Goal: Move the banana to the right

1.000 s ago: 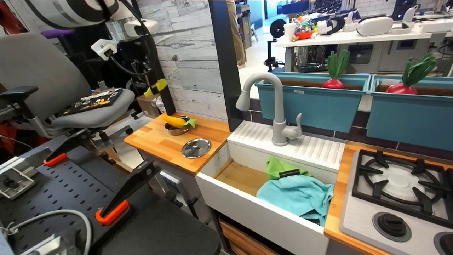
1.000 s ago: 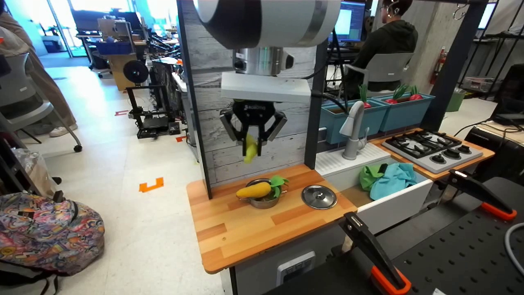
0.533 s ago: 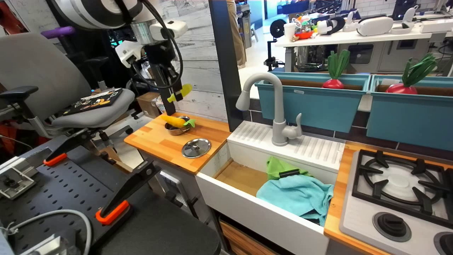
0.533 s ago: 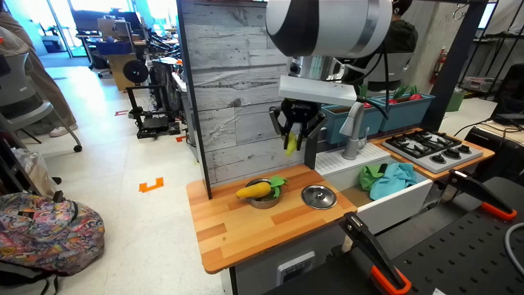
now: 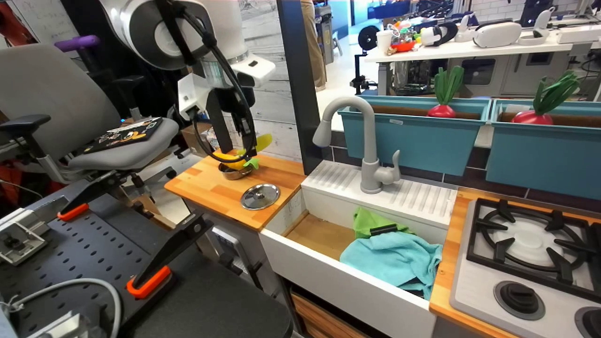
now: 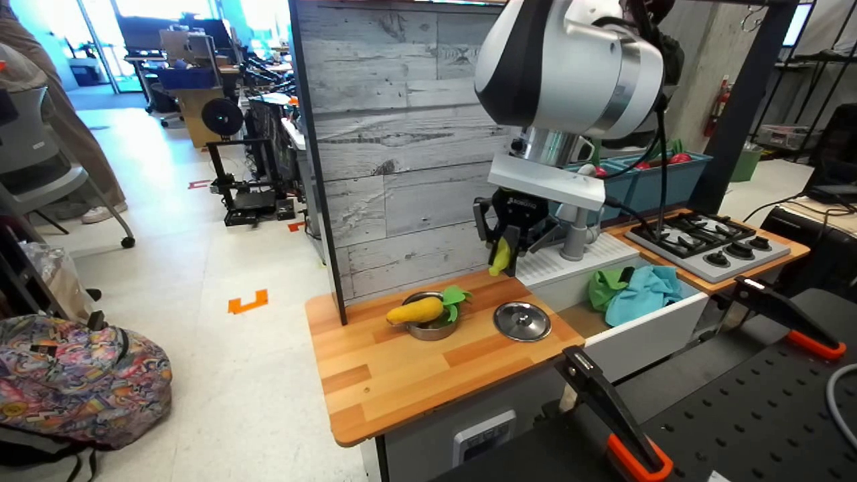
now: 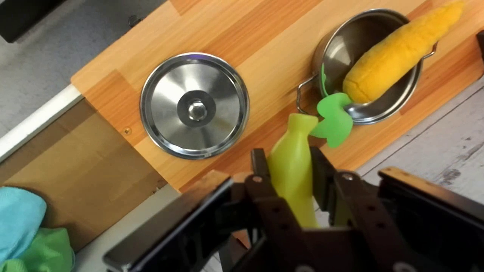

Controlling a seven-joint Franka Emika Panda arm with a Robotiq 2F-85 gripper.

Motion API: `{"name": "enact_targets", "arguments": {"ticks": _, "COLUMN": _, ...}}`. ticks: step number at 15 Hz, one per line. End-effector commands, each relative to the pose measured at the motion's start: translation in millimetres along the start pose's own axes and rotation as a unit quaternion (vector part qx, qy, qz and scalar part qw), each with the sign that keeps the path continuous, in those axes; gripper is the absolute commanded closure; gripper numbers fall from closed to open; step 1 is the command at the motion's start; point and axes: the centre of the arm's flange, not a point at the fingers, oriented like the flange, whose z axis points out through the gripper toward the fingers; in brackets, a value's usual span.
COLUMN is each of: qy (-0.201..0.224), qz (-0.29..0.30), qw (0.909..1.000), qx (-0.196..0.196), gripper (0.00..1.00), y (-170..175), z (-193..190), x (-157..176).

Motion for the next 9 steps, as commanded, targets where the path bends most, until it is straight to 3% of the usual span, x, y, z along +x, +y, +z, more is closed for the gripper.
{"name": "enact_targets", "arguments": {"ticks": 1, "qy": -0.001, "qz": 0.027, "qw": 0.9994, "qx": 0.021, "gripper": 0.96, "y": 5.8, "z": 28.4, "x": 17.7}}
{"name": "enact_targets", "arguments": {"ticks": 9, "qy": -0.008, "qz": 0.064, "qw": 0.9979, "qx": 0.009, "gripper": 0.96, "y": 13.0, "z": 64.8, "x": 44.6}}
